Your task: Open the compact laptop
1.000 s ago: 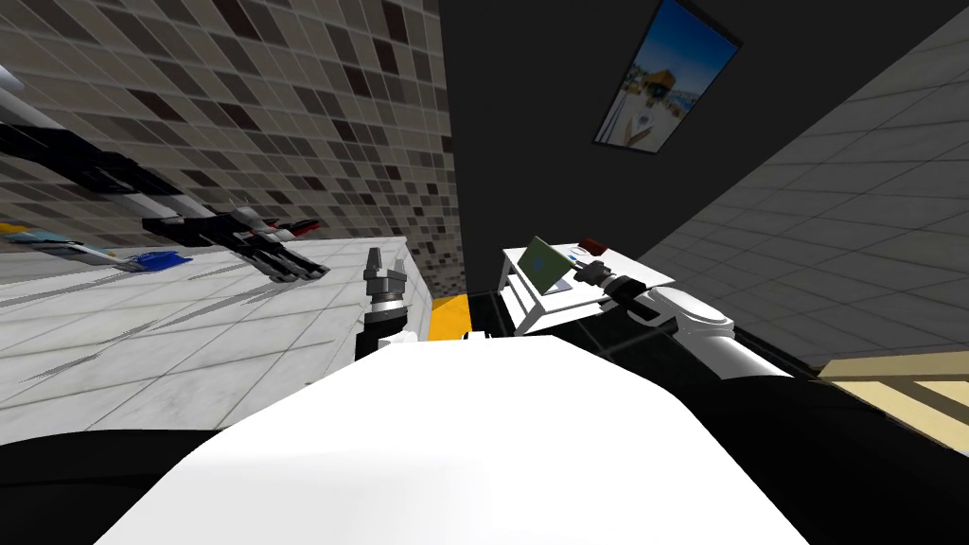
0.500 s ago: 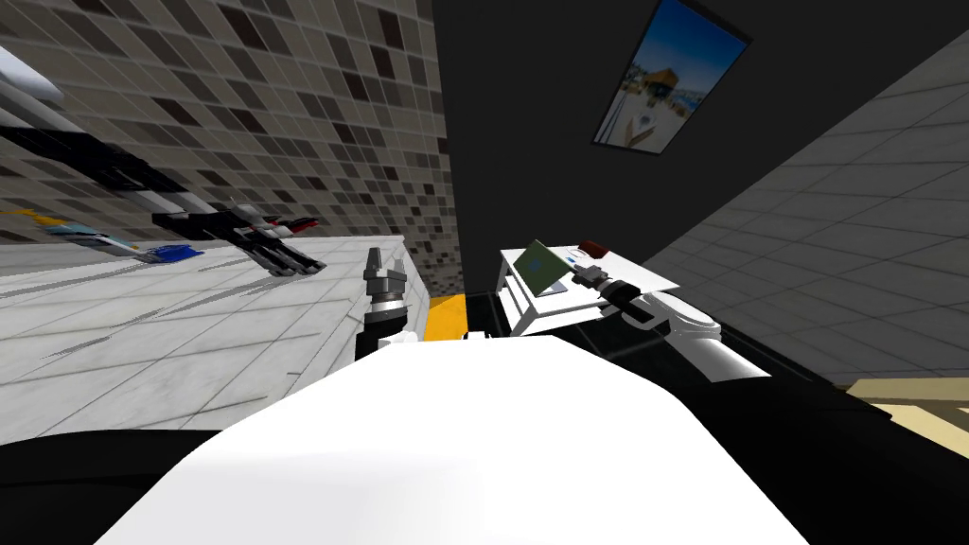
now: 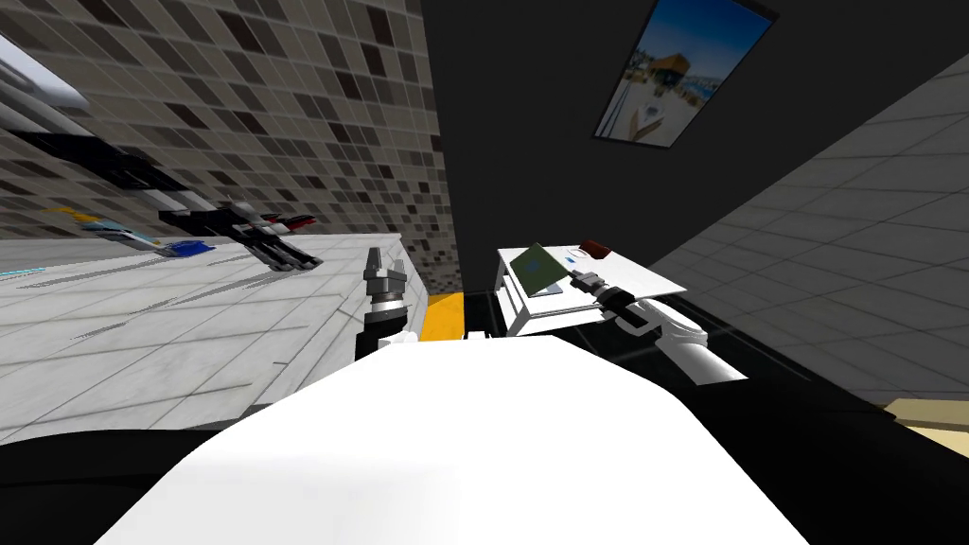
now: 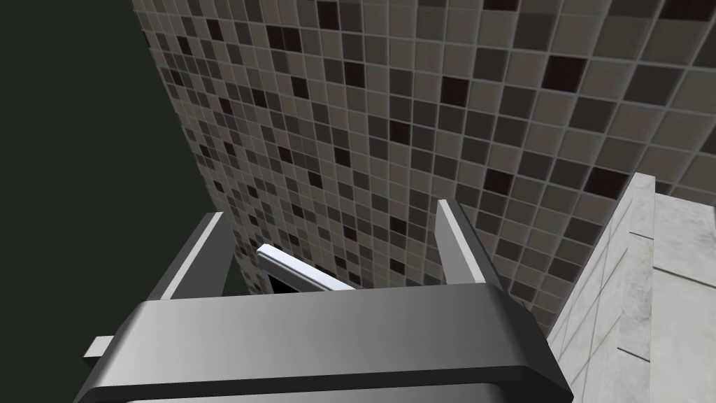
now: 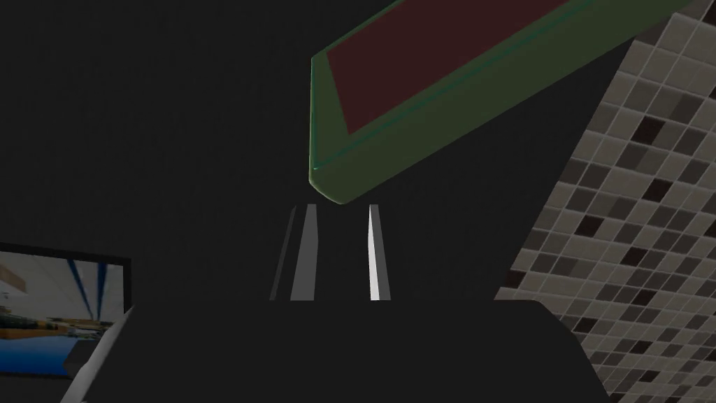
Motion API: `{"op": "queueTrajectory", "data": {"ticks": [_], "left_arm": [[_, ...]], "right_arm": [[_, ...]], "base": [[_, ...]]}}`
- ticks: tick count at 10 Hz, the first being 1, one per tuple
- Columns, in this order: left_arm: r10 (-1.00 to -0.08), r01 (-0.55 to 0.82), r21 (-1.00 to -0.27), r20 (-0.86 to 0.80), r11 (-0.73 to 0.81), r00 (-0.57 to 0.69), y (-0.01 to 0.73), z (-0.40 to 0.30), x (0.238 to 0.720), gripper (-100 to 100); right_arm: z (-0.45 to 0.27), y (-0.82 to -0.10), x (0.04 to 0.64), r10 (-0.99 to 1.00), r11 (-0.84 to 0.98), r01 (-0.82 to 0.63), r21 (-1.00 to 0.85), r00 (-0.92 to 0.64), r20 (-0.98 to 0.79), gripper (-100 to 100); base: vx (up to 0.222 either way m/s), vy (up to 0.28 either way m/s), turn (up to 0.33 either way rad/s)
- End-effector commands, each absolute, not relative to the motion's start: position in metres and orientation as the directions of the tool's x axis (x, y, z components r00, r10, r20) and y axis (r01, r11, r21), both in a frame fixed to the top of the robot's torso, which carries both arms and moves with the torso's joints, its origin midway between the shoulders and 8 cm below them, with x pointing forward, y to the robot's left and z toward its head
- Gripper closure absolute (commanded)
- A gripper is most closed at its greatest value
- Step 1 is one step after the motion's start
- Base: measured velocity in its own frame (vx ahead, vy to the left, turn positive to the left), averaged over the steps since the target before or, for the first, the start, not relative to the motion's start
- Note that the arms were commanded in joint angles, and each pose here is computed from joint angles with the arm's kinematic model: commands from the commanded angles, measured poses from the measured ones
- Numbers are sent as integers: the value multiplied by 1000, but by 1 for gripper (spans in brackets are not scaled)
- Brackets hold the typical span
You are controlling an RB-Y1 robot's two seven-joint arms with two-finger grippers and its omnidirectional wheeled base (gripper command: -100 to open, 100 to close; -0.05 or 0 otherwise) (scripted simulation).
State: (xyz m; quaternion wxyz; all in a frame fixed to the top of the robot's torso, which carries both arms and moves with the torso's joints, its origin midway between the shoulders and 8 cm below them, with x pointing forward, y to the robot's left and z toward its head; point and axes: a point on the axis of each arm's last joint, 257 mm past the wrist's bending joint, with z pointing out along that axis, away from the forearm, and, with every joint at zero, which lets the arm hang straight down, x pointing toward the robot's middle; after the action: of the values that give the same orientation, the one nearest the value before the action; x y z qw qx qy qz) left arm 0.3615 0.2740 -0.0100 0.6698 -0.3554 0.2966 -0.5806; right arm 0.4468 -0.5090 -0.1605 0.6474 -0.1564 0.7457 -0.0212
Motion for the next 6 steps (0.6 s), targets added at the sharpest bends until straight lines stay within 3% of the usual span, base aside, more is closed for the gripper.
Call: {"op": "queueTrajectory", "data": {"ticks": [1, 5, 6], "left_arm": [[-989, 567, -821, 15, 73, 150, 274, -10, 362, 0], [-989, 567, -821, 15, 73, 150, 274, -10, 362, 0], [-989, 567, -821, 15, 73, 150, 274, -10, 362, 0]], "right_arm": [[-189, -499, 442, -134, 975, -197, -106, -137, -981, 100], [-223, -484, 438, 36, 983, -174, 64, -158, -987, 100], [-204, -497, 441, 3, 984, -176, 29, -148, -989, -100]], "base": [[-23, -151, 96], [-13, -119, 66], [-2, -36, -48]]}}
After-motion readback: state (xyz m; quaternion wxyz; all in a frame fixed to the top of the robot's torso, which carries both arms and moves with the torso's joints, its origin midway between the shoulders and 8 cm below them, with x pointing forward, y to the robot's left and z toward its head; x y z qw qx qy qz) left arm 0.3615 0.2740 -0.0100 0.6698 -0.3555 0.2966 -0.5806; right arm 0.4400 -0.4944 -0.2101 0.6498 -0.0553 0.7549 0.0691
